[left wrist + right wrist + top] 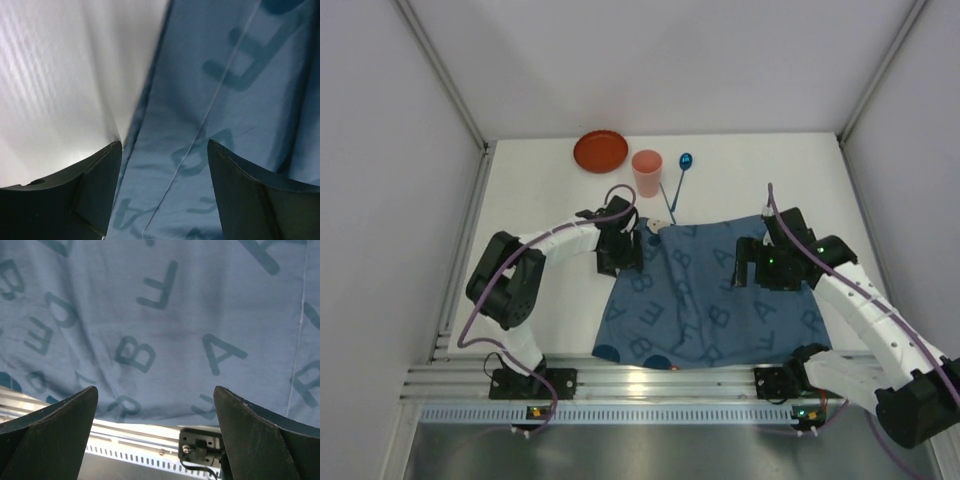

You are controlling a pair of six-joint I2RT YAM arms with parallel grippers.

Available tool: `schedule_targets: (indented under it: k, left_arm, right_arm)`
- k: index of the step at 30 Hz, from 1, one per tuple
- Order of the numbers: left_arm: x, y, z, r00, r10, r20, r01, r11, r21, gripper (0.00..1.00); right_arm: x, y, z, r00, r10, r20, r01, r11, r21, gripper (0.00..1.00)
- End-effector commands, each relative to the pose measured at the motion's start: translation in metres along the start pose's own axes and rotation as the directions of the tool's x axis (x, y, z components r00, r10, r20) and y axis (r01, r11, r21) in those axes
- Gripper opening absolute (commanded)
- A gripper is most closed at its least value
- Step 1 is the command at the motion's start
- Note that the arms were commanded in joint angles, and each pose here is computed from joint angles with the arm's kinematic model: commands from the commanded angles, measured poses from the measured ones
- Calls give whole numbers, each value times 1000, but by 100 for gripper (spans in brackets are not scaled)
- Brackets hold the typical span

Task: Set the dinner table for one person

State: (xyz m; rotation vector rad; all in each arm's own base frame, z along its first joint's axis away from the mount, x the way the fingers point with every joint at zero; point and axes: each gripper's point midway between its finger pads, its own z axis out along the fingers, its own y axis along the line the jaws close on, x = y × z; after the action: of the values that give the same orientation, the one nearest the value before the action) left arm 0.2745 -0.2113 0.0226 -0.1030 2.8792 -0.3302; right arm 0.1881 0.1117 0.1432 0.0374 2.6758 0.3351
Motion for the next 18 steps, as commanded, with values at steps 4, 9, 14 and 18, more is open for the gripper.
schedule_targets:
  k: [4, 9, 14, 18]
  left_arm:
    - [-6, -35, 32, 995, 99, -5, -99, 994, 41, 58]
    - [16, -34, 44, 994, 88, -58, -85, 995, 49, 2]
    - [29, -14, 25, 997, 70, -45, -70, 998, 3, 0]
    - [27, 13, 0, 998, 65, 18, -63, 993, -97, 0]
  right_arm:
    - [-25, -9, 18, 999, 38, 4, -38, 999, 11, 100]
    - [-39, -20, 56, 996, 83, -30, -82, 996, 20, 100]
    - [-50, -39, 118, 979, 159, -129, -155, 987, 34, 95]
    - [-46, -53, 161, 954, 191, -230, -179, 981, 73, 51]
